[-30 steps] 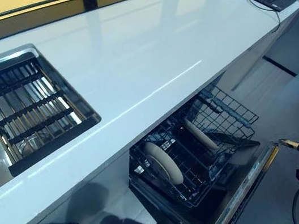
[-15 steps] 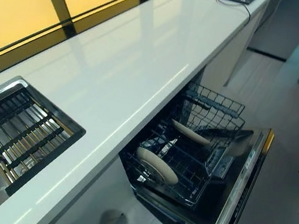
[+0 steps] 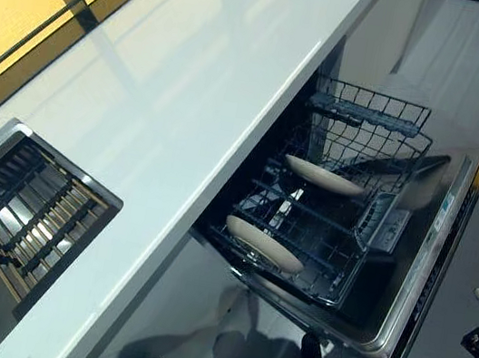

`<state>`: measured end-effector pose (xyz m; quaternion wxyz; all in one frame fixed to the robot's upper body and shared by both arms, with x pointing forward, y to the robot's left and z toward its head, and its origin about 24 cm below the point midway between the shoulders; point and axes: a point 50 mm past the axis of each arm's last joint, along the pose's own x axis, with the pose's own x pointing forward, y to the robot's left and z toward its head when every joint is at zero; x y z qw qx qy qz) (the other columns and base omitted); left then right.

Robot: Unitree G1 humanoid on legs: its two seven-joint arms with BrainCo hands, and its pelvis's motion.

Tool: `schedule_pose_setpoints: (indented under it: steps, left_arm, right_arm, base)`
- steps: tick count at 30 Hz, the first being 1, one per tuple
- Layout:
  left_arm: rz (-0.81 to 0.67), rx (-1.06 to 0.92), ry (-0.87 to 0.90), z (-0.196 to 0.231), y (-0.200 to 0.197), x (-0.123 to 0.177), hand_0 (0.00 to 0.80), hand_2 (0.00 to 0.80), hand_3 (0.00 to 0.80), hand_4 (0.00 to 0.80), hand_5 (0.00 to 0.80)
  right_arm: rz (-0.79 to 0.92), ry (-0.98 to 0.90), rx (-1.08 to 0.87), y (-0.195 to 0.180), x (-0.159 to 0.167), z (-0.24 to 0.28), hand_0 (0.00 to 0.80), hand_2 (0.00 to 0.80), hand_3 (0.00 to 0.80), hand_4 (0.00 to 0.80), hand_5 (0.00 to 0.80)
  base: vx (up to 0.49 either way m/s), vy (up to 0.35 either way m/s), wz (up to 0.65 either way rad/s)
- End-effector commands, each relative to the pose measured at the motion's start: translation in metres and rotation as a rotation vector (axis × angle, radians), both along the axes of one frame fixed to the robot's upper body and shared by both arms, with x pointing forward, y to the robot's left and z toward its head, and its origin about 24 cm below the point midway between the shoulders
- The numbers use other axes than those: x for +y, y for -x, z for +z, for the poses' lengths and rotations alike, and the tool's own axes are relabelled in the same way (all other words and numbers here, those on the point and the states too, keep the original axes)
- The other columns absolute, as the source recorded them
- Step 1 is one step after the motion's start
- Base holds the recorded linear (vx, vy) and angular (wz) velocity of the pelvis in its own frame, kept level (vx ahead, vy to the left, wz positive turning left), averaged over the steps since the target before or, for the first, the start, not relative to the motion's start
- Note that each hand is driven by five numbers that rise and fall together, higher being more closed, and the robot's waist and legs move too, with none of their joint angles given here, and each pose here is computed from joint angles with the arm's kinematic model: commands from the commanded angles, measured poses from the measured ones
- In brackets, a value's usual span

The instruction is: Take plates into dishwasher

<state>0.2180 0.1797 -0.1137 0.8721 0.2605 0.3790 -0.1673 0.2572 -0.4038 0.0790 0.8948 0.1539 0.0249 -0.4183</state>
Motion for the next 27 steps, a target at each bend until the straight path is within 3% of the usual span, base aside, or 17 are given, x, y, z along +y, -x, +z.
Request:
schedule_pose_setpoints:
  steps: [1,12,27]
  left_arm:
    - [0.023,-0.040,-0.038,0.010,-0.017,0.012,0.000,0.000,0.000,0.000,0.000]
    - [-0.008,-0.057,-0.036,0.014,-0.024,0.009,0.000,0.000,0.000,0.000,0.000]
    - [-0.038,-0.058,-0.057,0.020,-0.033,0.008,0.000,0.000,0.000,0.000,0.000]
  right_arm:
    - [0.045,0.024,-0.133,-0.013,-0.002,0.023,0.000,0.000,0.000,0.000,0.000]
    - [0.298,-0.018,-0.020,-0.028,0.025,-0.010,0.000,0.000,0.000,0.000,0.000]
    - [0.774,0.054,0.131,-0.064,0.095,-0.026,0.000,0.000,0.000,0.000,0.000]
  base:
    - [-0.044,0.008,-0.05]
    - [-0.041,-0.009,-0.02]
    - [-0.009,-0.011,0.00]
